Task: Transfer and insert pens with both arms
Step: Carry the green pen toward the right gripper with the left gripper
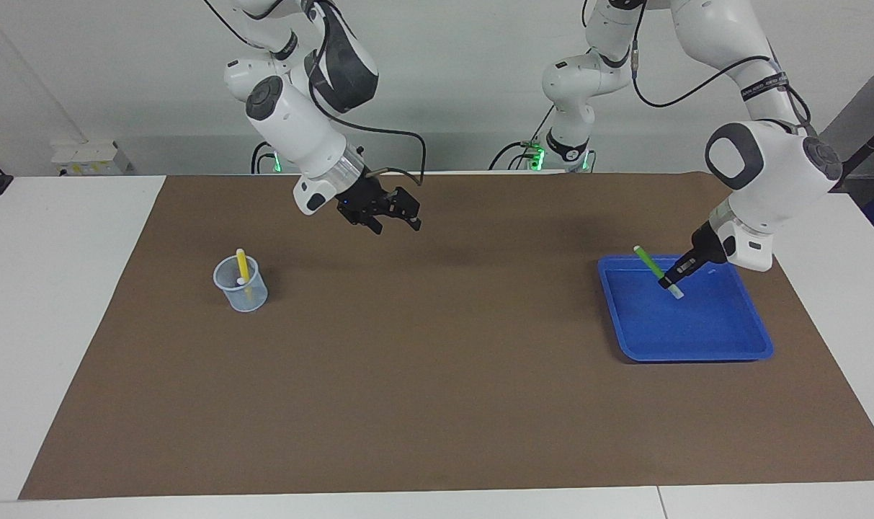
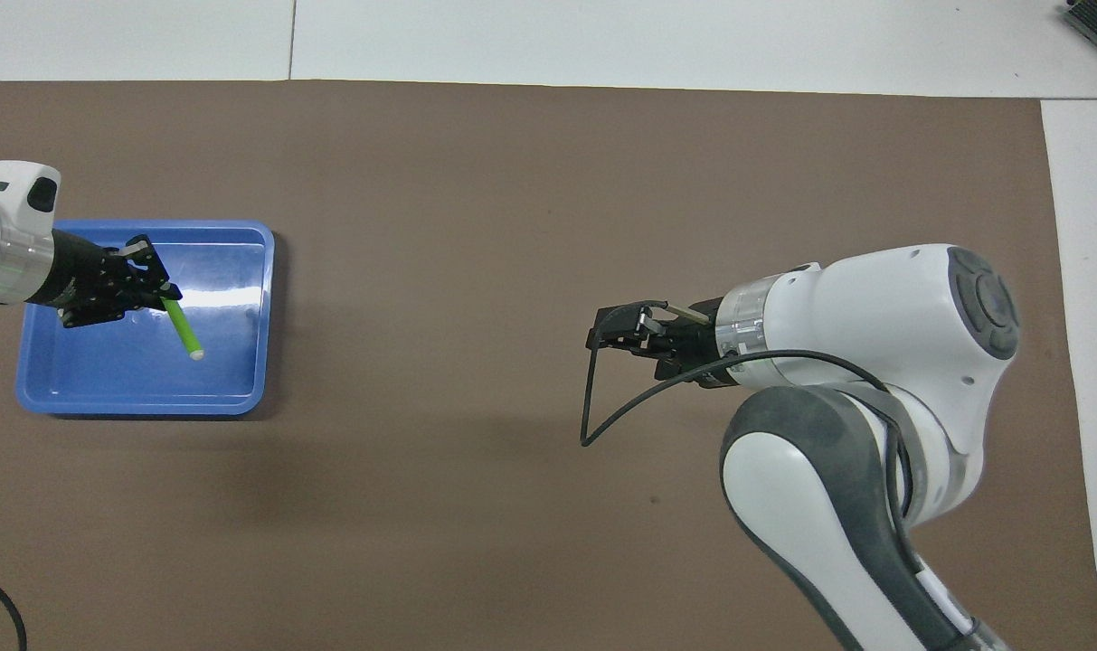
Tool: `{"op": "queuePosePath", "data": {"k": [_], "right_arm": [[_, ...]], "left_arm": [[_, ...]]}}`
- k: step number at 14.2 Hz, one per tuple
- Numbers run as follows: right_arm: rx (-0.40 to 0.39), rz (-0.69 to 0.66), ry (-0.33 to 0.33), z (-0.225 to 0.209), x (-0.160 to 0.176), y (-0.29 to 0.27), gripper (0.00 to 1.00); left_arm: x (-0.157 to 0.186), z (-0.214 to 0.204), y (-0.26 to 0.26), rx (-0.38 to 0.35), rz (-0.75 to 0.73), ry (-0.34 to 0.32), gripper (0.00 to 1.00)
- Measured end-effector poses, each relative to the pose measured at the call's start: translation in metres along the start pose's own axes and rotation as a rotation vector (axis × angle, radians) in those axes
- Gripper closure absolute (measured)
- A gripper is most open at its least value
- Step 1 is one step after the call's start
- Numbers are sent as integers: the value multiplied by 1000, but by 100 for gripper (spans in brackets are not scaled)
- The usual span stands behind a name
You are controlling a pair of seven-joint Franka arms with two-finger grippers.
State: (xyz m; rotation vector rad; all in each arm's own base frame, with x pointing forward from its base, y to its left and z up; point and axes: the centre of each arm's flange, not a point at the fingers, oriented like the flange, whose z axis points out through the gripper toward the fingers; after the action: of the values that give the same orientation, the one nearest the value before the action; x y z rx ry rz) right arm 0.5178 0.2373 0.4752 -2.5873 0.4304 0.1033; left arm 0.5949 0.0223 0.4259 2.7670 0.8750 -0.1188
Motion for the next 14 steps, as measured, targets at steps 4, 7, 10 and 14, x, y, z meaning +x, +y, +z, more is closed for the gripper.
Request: {"op": "queuePosePath", "data": {"k": [4,7,10,14], "right_arm": [[5,4,4,3,-4,-5,0],[6,21,4,3,-4,-5,0],[31,37,0,2,-4,-7,0],[34,38,4,1,-3,-7,0]], "left_arm": [[-32,-13,37,-90,-234,-55,81],[-59,-23,64,-140,-397,-98,81],[-89,-35,86,-190,-525,-152,81],[-136,-42,94,-225,-648,-189,81]]}}
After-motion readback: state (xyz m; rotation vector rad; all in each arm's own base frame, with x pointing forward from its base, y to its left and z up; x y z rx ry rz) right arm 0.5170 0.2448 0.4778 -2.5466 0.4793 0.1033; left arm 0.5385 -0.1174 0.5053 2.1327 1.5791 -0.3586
